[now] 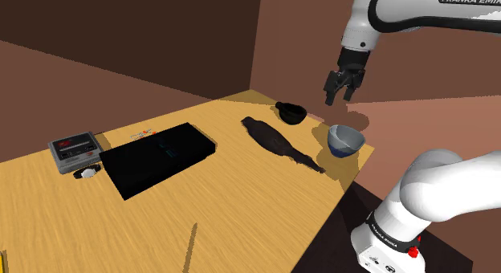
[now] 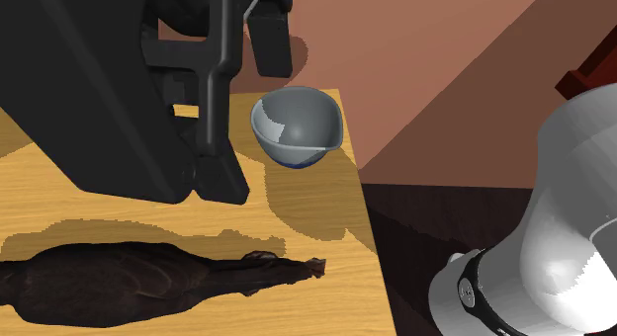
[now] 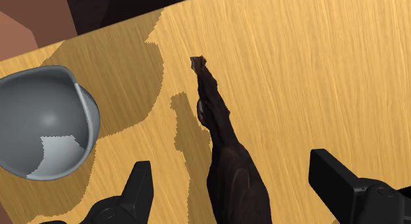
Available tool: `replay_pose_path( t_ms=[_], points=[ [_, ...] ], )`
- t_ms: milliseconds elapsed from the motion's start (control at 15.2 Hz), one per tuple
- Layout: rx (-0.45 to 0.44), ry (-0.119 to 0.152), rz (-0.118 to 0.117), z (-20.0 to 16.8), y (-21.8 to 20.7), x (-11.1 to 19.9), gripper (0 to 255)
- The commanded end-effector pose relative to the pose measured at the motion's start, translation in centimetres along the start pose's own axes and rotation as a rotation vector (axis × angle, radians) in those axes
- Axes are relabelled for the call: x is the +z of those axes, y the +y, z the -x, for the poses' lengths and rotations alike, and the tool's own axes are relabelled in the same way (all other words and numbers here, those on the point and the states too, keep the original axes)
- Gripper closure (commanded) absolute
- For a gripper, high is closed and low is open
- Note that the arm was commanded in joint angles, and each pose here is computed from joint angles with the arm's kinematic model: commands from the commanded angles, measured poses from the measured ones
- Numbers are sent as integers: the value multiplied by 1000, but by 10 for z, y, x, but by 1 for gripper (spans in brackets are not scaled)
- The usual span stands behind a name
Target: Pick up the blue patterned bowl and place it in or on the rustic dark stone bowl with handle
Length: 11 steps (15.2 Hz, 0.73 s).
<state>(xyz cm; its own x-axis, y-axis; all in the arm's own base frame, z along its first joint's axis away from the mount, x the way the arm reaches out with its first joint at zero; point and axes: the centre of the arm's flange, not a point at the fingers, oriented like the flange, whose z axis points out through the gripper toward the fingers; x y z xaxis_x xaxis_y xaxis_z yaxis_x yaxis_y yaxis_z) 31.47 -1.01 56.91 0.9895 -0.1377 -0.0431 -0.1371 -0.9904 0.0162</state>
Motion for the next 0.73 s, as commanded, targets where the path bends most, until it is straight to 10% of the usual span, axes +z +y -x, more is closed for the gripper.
replay_pose_path(
  t_ms=[0, 660],
  points=[
    [0, 0, 0, 0, 0, 0, 0],
    [10, -9, 100, -29, 60, 105, 0]
  ],
)
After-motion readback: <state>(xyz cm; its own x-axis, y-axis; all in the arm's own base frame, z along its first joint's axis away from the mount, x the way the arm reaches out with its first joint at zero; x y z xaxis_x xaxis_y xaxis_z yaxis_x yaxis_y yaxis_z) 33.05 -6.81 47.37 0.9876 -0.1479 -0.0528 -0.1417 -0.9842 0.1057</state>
